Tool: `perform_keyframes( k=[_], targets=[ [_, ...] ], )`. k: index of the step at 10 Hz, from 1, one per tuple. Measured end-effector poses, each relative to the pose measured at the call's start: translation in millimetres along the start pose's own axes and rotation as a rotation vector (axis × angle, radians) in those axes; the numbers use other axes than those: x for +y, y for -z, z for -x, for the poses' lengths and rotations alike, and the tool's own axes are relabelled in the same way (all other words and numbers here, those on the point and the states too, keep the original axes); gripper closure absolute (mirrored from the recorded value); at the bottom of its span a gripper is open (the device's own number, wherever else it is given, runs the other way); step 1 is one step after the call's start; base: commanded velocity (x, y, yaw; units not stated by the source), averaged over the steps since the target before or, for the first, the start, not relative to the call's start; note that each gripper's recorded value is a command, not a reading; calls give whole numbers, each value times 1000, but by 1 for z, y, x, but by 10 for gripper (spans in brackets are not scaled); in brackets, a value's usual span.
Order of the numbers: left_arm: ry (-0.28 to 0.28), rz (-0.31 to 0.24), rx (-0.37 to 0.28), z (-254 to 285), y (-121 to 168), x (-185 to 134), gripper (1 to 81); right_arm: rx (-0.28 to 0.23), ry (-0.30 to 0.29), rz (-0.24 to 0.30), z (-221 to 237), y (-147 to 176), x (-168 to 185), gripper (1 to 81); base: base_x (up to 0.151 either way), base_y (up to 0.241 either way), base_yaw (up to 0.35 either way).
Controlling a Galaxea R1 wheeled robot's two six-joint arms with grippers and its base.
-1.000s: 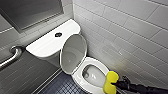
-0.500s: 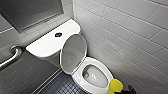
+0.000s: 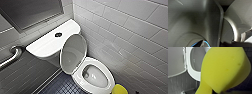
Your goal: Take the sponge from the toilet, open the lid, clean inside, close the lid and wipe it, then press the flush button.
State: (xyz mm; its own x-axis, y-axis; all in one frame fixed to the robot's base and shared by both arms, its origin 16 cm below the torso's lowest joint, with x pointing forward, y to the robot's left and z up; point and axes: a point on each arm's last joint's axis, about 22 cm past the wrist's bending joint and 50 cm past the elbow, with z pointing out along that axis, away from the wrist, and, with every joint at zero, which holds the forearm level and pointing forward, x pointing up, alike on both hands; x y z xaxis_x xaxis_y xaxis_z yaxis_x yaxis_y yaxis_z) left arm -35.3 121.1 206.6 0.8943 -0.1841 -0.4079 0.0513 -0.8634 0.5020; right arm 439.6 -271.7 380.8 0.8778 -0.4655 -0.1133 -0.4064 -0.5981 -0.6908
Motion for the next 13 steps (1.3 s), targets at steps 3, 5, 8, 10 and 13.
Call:
perform_keyframes(
  k=[3, 5, 8, 10, 13],
  targets=[
    [0, 0, 1, 0, 0, 0, 10, 32, 13, 31, -10, 49, 0, 811, 0, 0, 0],
    [0, 0, 1, 0, 0, 0, 10, 46, 79, -26, -43, 38, -35, 811, 0, 0, 0],
    [0, 0, 1, 0, 0, 0, 10, 36, 205, -89, -102, -8, -83, 811, 0, 0, 0],
    [1, 0, 1, 0, 0, 0, 10, 4, 237, -54, -124, -47, -77, 811, 0, 0, 0],
    [1, 0, 2, -1, 0, 0, 10, -37, 297, -32, -156, -119, -100, 811, 0, 0, 0]
  ],
)
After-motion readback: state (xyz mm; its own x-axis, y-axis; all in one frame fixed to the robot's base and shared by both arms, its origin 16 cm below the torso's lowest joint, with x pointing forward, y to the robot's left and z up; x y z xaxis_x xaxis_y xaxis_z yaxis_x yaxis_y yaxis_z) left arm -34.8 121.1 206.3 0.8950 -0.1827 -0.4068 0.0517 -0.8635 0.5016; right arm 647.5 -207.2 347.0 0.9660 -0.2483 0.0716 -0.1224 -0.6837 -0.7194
